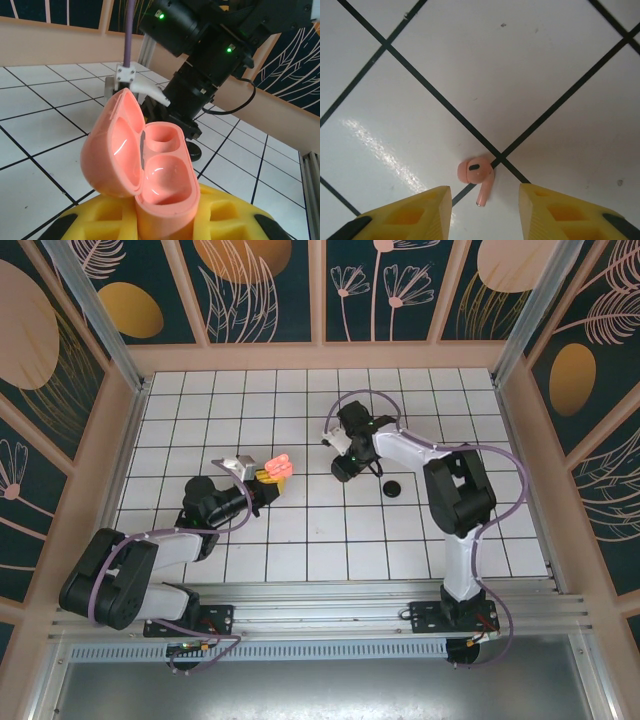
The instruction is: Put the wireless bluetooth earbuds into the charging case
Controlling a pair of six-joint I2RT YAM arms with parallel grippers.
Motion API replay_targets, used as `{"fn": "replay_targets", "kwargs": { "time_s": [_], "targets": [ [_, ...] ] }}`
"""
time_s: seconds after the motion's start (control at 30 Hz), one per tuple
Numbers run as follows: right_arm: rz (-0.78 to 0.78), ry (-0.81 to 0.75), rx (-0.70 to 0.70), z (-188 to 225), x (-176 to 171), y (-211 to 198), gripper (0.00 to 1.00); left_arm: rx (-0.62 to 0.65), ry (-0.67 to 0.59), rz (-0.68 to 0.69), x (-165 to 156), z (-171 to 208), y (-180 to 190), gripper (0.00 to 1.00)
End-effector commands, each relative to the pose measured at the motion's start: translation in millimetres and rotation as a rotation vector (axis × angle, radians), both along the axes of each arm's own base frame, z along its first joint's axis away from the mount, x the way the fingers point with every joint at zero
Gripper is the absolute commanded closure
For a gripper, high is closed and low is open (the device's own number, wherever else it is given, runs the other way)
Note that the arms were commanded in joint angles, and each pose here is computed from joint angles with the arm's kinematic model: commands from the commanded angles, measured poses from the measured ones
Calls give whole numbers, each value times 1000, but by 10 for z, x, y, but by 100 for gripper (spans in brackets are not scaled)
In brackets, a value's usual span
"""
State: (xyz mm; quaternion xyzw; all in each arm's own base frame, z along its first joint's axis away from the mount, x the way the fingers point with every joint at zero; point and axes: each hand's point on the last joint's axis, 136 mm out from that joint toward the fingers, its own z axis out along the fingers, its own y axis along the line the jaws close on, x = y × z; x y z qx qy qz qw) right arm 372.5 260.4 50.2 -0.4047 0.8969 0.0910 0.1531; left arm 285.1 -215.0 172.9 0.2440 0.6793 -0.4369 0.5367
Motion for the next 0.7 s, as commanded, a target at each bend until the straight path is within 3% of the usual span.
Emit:
{"fn": "replay_targets", "kwargs": {
  "time_s": [0.0, 0.67],
  "targets": [
    [29, 16, -56, -44, -19, 21, 60, -24, -25, -2, 3, 77, 17, 85],
    [30, 73, -120, -321, -44, 18, 60, -17, -28, 2, 9, 105, 31, 86]
  ]
}}
